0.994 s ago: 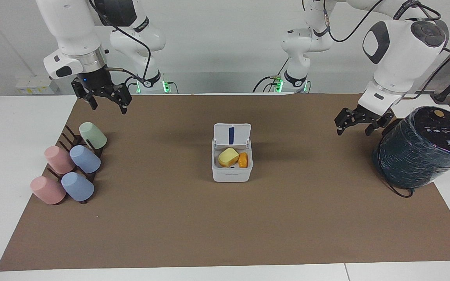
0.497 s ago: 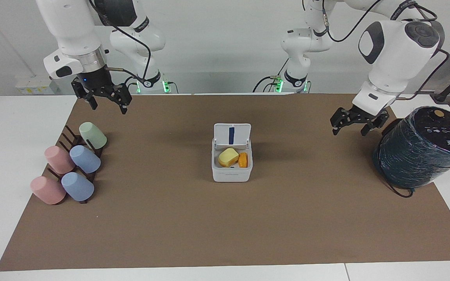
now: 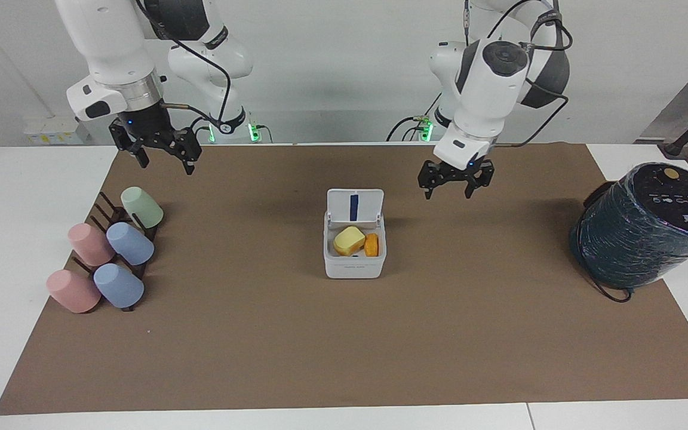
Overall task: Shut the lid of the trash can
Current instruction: 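Reach the left gripper toward the open lid of the white trash can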
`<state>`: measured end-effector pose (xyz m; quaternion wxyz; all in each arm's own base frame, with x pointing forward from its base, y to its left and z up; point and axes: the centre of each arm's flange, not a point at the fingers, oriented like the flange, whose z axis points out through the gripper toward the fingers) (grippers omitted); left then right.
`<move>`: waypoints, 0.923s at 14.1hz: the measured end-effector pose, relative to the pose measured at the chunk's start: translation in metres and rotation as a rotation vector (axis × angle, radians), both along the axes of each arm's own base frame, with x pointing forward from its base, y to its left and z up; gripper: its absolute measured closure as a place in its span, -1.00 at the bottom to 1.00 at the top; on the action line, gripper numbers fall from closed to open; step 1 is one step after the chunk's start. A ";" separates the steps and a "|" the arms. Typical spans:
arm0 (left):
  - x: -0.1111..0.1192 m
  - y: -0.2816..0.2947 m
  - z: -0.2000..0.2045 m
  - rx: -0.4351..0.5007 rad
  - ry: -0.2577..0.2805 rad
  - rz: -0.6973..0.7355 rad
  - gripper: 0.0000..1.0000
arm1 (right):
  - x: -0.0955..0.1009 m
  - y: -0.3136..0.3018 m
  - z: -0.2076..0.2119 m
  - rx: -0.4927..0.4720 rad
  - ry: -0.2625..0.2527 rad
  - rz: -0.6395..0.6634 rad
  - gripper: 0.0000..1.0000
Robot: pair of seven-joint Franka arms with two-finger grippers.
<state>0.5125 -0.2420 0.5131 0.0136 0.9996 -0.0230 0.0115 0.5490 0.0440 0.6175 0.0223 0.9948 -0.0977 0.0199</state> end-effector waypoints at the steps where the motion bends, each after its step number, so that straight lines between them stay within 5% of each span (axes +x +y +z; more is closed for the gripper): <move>1: -0.010 -0.010 -0.002 0.001 0.005 0.001 -1.00 | 0.000 0.000 0.000 0.000 0.000 0.000 -1.00; 7: -0.058 -0.072 -0.019 -0.086 0.041 0.108 -1.00 | 0.000 0.000 0.000 0.000 0.000 0.000 -1.00; 13: -0.073 -0.102 -0.035 -0.158 0.010 0.496 -1.00 | 0.000 0.000 0.000 0.000 0.000 0.000 -1.00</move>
